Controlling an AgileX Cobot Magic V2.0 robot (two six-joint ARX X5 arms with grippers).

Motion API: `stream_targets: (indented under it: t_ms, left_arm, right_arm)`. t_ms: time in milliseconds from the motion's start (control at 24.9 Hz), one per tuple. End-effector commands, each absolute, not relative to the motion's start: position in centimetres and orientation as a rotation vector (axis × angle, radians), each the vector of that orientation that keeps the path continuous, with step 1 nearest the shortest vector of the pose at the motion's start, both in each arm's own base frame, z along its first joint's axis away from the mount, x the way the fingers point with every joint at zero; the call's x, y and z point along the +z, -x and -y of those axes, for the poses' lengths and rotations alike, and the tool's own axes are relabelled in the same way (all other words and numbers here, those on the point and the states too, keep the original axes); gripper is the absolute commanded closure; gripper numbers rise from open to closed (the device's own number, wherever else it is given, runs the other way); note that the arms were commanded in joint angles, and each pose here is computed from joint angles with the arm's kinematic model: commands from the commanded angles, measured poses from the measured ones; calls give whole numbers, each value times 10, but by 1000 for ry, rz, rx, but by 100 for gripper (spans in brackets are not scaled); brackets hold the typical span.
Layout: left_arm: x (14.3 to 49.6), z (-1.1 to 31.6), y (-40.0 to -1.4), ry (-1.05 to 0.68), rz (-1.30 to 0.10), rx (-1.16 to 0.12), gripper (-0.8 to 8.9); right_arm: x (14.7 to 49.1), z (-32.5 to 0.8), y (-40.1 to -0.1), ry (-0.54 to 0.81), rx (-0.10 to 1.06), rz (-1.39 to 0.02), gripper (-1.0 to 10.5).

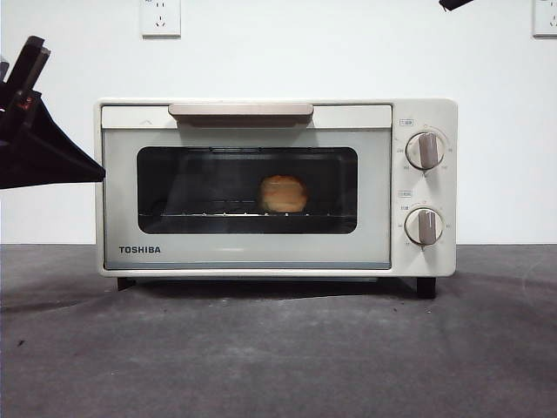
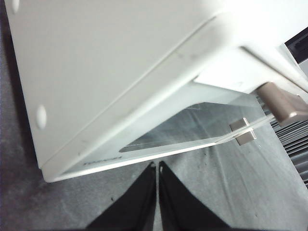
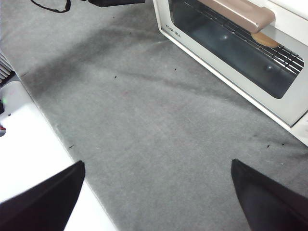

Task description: The left arm flap open the oven, the right arm pick bread and place it into oven, the left arm flap close the oven

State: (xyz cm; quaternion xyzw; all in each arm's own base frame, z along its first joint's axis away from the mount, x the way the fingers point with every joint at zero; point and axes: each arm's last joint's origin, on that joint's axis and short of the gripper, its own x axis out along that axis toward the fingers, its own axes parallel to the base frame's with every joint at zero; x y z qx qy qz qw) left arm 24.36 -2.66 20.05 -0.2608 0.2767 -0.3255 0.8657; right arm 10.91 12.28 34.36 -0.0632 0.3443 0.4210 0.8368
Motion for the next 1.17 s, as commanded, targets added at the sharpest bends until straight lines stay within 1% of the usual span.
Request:
stream_targets:
  t_ms: [40, 201, 322, 523, 764, 925, 1167]
  left_arm:
    - [211, 29, -242, 521, -544, -707, 797]
    - [229, 32, -231, 464, -519, -690, 796]
    - [245, 35, -219, 376, -521, -658, 796]
    - [282, 42, -197, 213, -511, -611, 797]
    - [327, 48, -169, 100, -461, -606, 797]
    - [351, 49, -150, 39, -452, -595, 797]
    - [370, 48, -127, -10, -501, -638, 797]
  right_arm:
    - [348, -124, -109, 124, 892, -717, 464]
    - [349, -124, -110, 129, 868, -703, 464]
    - [351, -125, -111, 121, 867, -681, 464]
    - [352, -125, -113, 124, 829, -648, 464]
    - [355, -126, -115, 121, 794, -609, 464]
    - [356, -126, -115, 118, 781, -599, 464]
    - [356, -126, -115, 118, 781, -599, 464]
